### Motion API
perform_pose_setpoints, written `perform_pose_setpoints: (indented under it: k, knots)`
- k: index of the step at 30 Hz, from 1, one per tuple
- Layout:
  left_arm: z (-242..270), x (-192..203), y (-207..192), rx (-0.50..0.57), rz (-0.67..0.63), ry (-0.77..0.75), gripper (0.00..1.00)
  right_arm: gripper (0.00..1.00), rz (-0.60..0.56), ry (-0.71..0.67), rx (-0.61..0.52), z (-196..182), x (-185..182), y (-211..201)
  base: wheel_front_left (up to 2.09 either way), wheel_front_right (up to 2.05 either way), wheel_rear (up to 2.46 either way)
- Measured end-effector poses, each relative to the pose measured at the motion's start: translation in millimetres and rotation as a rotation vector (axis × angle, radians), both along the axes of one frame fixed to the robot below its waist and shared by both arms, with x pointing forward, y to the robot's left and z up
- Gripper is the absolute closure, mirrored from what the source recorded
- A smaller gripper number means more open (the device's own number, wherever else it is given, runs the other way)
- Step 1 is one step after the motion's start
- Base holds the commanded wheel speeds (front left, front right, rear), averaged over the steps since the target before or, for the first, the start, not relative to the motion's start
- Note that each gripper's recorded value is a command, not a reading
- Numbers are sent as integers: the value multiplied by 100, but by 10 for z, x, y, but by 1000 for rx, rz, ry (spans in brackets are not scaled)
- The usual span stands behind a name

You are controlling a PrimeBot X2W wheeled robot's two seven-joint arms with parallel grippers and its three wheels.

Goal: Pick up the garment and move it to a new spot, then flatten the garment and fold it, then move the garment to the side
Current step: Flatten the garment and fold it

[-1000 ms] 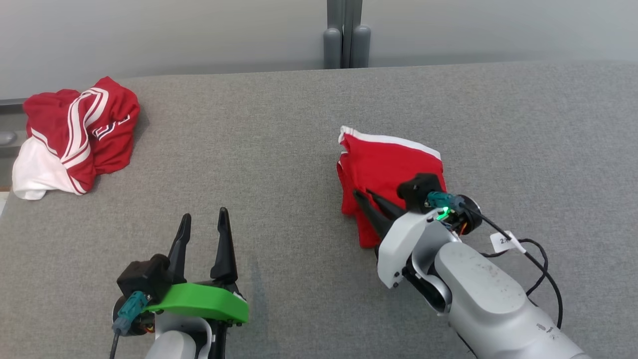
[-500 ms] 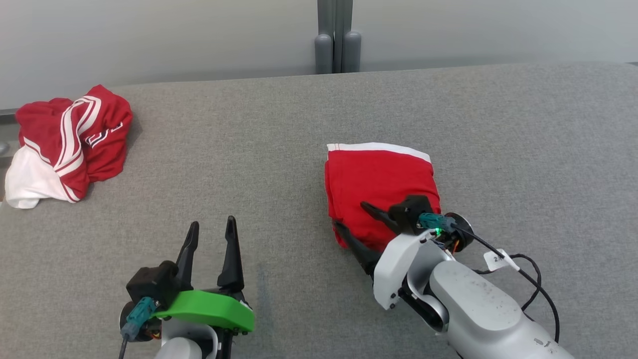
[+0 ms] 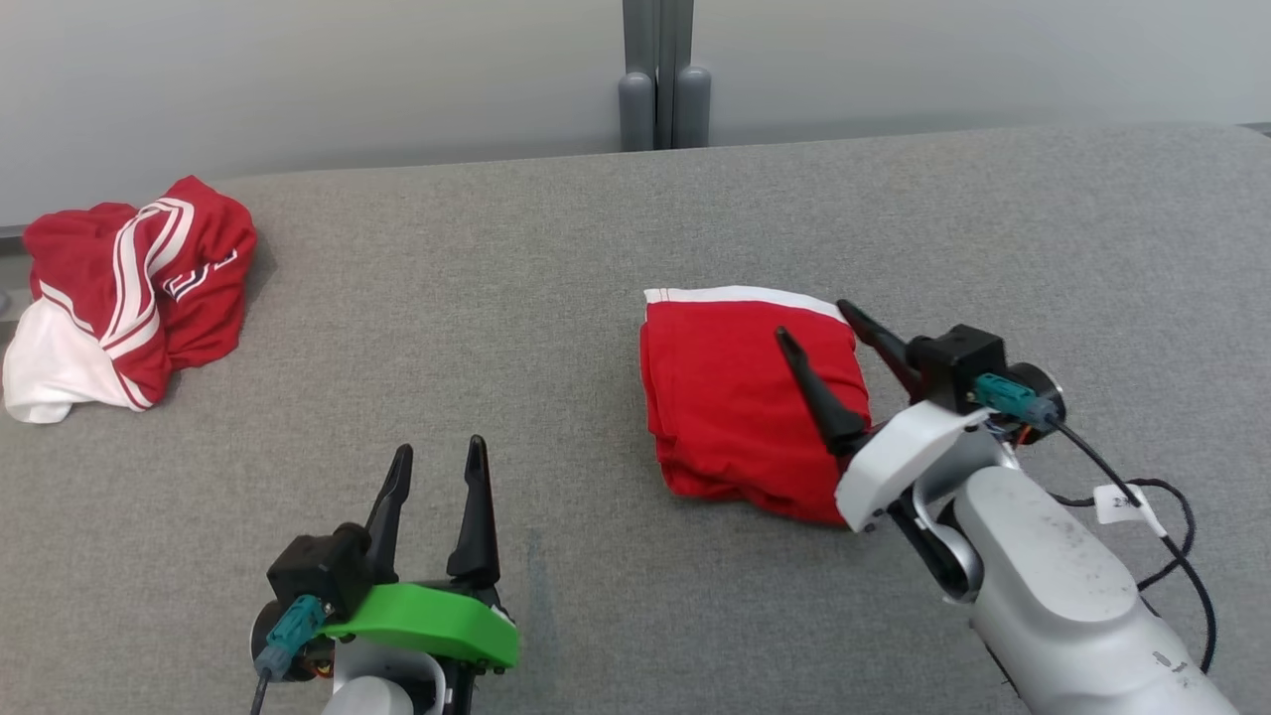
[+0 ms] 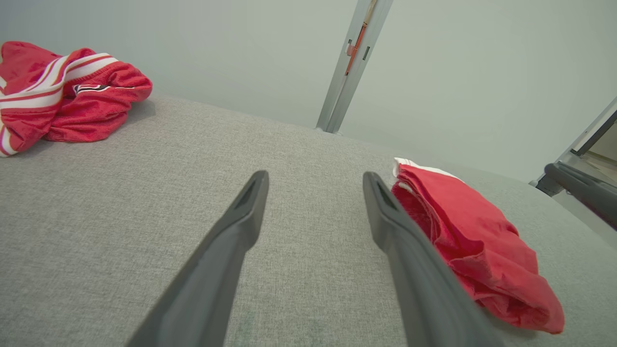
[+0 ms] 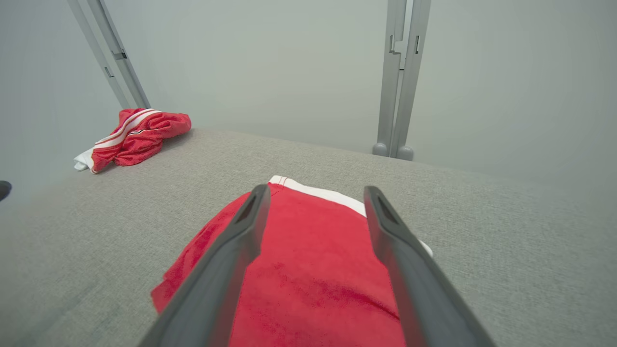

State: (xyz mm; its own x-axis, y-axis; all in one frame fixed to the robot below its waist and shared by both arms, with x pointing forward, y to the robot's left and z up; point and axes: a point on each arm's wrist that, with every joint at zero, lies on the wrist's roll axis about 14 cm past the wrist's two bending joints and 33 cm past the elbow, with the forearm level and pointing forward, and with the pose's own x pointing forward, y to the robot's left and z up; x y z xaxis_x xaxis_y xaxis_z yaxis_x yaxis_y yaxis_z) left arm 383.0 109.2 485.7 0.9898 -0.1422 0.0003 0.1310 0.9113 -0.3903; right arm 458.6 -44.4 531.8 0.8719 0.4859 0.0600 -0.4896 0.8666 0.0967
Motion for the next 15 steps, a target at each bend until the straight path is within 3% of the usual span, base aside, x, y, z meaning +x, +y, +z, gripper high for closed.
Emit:
perform_pose_setpoints:
  k: [5,15]
  knots:
    - [58,-3,9,16,-4,-22,0,0,-138,-36,16,47,20,-417,0,0,0]
    - [76,-85,10,68,-15,-40,0,0,-316,-49,34,-28,-309,-917,0,0,0]
